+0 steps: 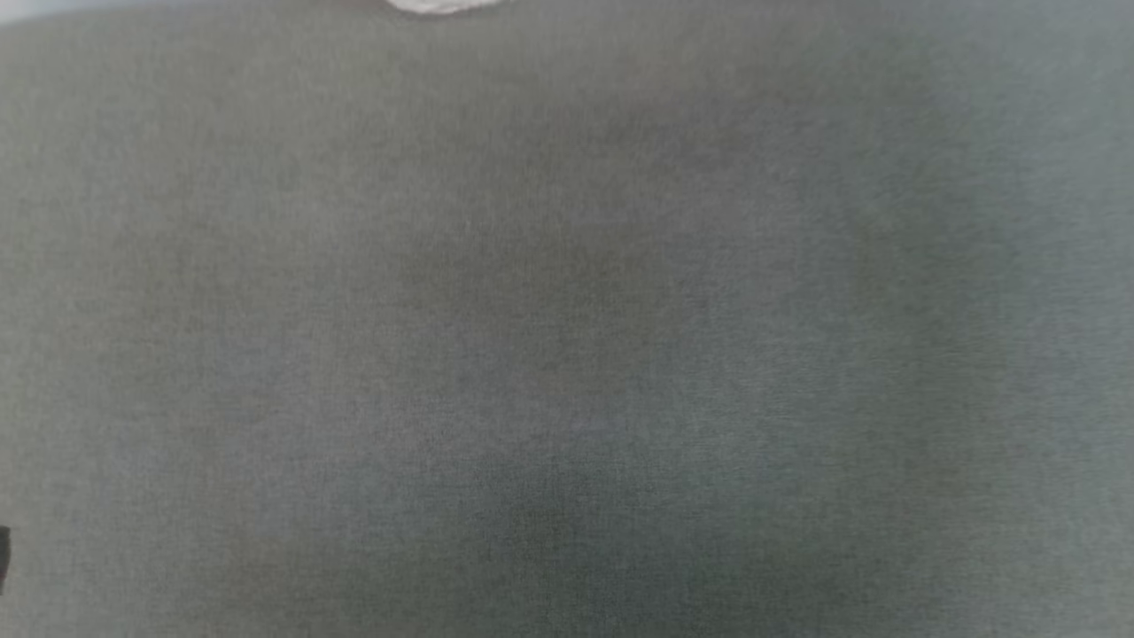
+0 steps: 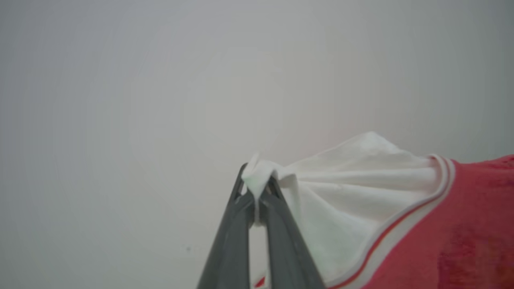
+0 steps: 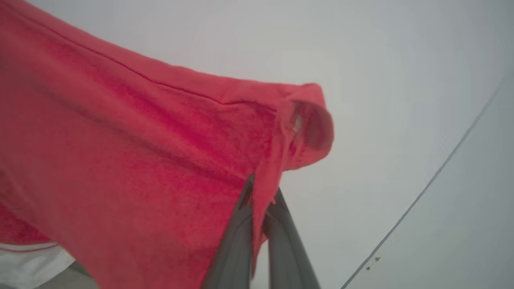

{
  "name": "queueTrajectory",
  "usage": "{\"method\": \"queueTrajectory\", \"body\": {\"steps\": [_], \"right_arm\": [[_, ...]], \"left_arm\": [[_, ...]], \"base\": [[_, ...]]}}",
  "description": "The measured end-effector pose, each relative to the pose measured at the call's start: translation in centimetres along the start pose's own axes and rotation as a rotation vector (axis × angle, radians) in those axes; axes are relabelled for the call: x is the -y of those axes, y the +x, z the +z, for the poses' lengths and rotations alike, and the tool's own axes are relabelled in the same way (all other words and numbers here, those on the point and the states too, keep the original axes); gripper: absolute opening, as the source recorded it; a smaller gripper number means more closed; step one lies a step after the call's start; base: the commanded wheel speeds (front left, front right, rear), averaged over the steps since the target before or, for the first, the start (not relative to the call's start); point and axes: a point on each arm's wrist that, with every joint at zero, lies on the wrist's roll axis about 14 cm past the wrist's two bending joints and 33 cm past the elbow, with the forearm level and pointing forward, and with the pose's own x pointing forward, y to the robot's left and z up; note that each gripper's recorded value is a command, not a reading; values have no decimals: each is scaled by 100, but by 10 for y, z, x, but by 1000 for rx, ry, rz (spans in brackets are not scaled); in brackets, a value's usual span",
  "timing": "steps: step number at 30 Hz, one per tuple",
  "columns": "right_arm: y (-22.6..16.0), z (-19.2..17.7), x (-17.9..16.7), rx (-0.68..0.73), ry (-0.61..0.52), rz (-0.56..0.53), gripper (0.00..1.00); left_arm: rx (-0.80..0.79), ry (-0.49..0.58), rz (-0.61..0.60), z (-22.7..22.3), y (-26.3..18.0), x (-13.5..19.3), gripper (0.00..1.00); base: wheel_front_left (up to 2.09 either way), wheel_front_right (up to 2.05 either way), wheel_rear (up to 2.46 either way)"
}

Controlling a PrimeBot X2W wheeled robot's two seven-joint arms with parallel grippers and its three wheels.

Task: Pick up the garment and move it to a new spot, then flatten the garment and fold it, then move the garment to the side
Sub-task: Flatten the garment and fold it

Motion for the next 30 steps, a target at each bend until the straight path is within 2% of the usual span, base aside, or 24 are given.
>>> {"method": "queueTrajectory", "body": {"steps": [4, 9, 13, 15, 16, 19, 22, 24, 30], "right_arm": [[6, -55, -21, -124, 0, 33, 0], [-6, -123, -61, -291, 32, 108, 0], [-31, -164, -86, -421, 67, 158, 0], [-43, -177, -95, -472, 86, 182, 0], [-51, -184, -99, -498, 85, 196, 0], [-69, -195, -114, -550, 113, 246, 0], [-90, -208, -115, -610, 130, 274, 0], [-107, -219, -116, -668, 143, 297, 0], [-154, -238, -124, -781, 199, 366, 0]], "left_arm": [[-78, -24, -39, -50, -7, 10, 0], [-285, -37, -47, -131, -47, 11, 0], [-516, -79, -153, -187, -95, 49, 0], [-629, -130, -180, -205, -122, 57, 0], [-687, -121, -203, -213, -137, 58, 0], [-832, -172, -214, -231, -181, 52, 0], [-977, -208, -247, -247, -227, 56, 0], [-1040, -265, -250, -250, -249, 58, 0], [-1211, -308, -277, -263, -319, 61, 0]], "base": [[0, 0, 0], [0, 0, 0], [0, 0, 0], [0, 0, 0], [0, 0, 0], [0, 0, 0], [0, 0, 0], [0, 0, 0], [0, 0, 0]]}}
